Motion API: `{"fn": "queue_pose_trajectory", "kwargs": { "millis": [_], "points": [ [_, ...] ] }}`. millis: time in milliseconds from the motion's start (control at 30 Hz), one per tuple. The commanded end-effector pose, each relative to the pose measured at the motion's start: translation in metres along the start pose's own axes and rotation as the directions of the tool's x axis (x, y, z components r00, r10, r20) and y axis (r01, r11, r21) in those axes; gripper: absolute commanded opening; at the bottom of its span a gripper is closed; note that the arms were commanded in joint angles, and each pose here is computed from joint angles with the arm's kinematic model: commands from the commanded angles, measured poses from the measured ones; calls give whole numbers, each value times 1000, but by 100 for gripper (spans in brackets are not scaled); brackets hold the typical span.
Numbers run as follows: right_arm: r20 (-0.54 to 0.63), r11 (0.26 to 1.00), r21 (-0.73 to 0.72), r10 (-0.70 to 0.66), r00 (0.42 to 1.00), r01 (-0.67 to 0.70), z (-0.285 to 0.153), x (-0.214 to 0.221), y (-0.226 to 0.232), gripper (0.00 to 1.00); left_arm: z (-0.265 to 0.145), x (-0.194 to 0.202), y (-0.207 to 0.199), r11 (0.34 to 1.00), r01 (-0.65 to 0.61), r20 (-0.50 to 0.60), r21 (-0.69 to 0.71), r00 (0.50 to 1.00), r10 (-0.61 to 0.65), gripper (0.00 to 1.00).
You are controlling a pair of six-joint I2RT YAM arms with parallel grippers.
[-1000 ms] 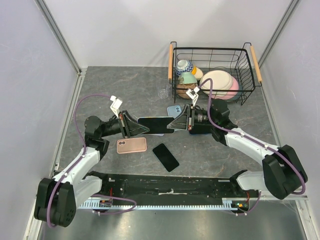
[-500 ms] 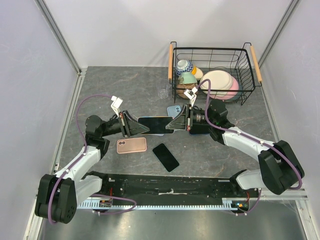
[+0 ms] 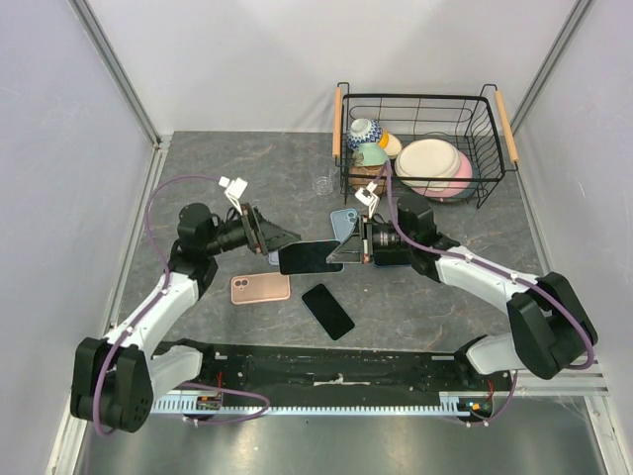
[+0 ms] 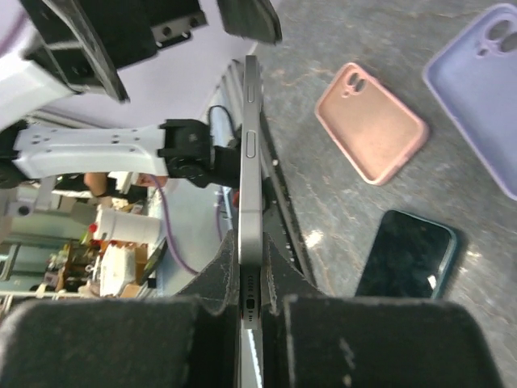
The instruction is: Put the phone into the phone case
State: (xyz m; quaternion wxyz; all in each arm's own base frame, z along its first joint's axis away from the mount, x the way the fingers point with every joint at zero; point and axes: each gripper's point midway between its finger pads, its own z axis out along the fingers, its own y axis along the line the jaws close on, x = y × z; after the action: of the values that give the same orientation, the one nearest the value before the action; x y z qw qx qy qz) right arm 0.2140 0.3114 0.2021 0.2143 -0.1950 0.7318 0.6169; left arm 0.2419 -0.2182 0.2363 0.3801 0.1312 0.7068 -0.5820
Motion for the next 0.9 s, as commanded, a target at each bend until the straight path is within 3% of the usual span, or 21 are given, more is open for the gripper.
{"fn": "queue_pose_trajectory", "kwargs": {
  "millis": [0,133,433,533,867],
  "points": [
    [-20,988,149,-41,999,43,0,-4,-26,0,-2,-12,63,946,-35,3,-323,999,38,88],
    [-30,963,270,9,1000,0,-2,5,-57,0,-21,-8,122,794,20,-13,-607,999,-35,88],
    [88,904,395,137,987,-160,-41,-5,-103,0,-50,7,189,496,-68,-141,-866,984,-113,86],
    [148,901,386,150,978,-197,-66,-12,-104,0,-52,11,193,478,-65,-138,-876,983,-119,85],
    [166,911,359,151,974,-203,-75,-16,-94,0,-30,19,196,563,-39,-153,-825,976,-157,84]
  ]
}}
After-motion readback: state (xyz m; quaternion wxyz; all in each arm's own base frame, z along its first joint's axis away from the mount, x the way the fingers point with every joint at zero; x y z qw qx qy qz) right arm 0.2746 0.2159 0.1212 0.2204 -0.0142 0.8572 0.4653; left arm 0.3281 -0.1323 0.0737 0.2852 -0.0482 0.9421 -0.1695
